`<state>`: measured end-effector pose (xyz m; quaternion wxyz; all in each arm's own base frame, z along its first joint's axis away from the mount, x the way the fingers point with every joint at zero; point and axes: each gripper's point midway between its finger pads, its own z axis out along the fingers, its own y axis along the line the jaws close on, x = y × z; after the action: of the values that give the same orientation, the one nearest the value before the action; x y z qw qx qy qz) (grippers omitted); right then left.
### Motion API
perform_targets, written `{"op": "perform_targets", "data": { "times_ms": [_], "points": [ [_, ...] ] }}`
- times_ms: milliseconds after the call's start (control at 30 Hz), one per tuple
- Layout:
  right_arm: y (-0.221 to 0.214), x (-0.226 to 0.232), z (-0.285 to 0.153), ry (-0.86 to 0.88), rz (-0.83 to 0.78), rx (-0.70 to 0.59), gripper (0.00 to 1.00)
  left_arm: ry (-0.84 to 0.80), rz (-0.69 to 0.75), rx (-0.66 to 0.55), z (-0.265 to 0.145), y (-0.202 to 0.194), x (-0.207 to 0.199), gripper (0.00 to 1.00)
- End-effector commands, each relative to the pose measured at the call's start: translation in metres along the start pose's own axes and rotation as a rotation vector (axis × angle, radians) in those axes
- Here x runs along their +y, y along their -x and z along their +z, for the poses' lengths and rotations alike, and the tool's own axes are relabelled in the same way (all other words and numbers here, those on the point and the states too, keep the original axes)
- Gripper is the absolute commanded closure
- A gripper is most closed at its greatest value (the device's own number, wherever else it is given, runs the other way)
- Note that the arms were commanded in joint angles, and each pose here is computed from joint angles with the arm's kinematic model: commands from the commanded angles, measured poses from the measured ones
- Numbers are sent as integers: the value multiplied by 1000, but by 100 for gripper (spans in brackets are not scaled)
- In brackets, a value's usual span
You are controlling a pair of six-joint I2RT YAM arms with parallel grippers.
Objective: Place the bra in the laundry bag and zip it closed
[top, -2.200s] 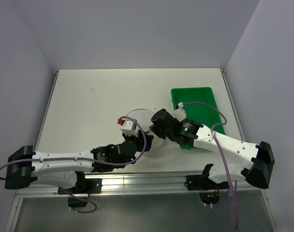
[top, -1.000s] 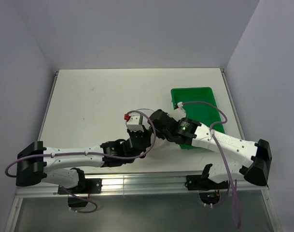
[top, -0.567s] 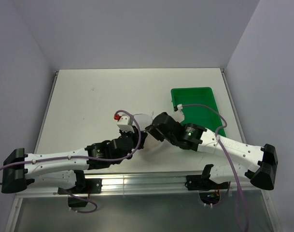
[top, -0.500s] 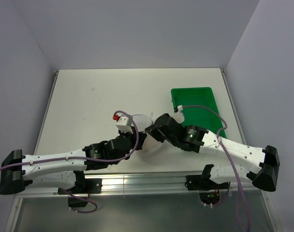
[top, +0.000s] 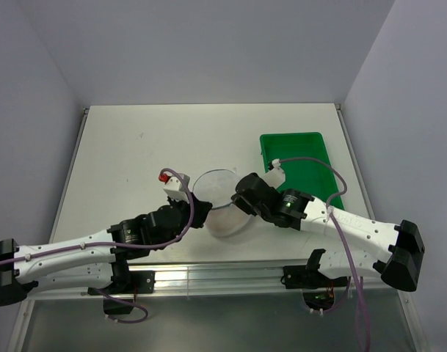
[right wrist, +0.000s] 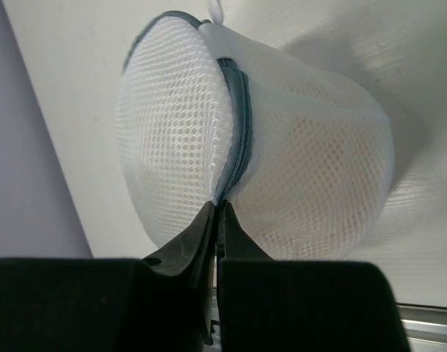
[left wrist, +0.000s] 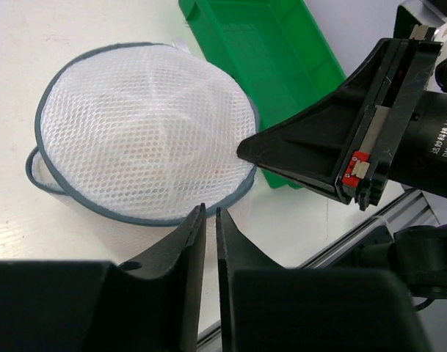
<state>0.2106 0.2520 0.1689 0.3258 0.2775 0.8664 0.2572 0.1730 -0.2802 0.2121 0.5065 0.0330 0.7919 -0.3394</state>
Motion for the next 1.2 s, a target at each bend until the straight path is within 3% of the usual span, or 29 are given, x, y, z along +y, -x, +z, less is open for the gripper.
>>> {"op": "perform_targets", "data": {
  "times_ms": [0,67,233,300,367,400,500,600,633,700,733,833,933,1167],
  "points": [
    [8,-9,4,-39,-49,-50,100,20,29,-3,0,2,6,83],
    [9,-10,4,-41,-39,-55,100,-2,39,12,0,-1,1,91],
    [13,-13,2,-69,-24,-72,100,-162,-12,81,-2,-16,-33,95],
    [16,-7,-1,-66,-11,-78,100,-210,-31,100,-5,-25,-46,91],
    [16,-4,-3,-61,-7,-71,100,-218,-52,98,-5,-31,-56,80],
    [15,-3,-4,-56,-6,-59,100,-218,-56,95,-4,-31,-59,69],
    [11,5,-8,-20,-9,-30,100,-209,-66,98,2,-39,-62,62],
    [9,9,-10,18,-23,-17,81,-184,-82,83,5,-40,-58,60],
    [10,8,-10,19,-35,-21,67,-175,-87,77,5,-39,-56,60],
    [12,3,-11,15,-53,-32,56,-149,-92,69,6,-38,-50,60],
    [14,0,-11,4,-59,-42,45,-148,-95,68,5,-38,-49,60],
    [17,-4,-14,23,-62,-53,32,-124,-95,70,6,-40,-43,60],
    [21,-13,-17,23,-56,-63,27,-116,-97,72,6,-42,-41,60],
    [39,-38,-2,-29,-83,-57,29,-134,-88,82,7,-42,-48,62]
  ]
}}
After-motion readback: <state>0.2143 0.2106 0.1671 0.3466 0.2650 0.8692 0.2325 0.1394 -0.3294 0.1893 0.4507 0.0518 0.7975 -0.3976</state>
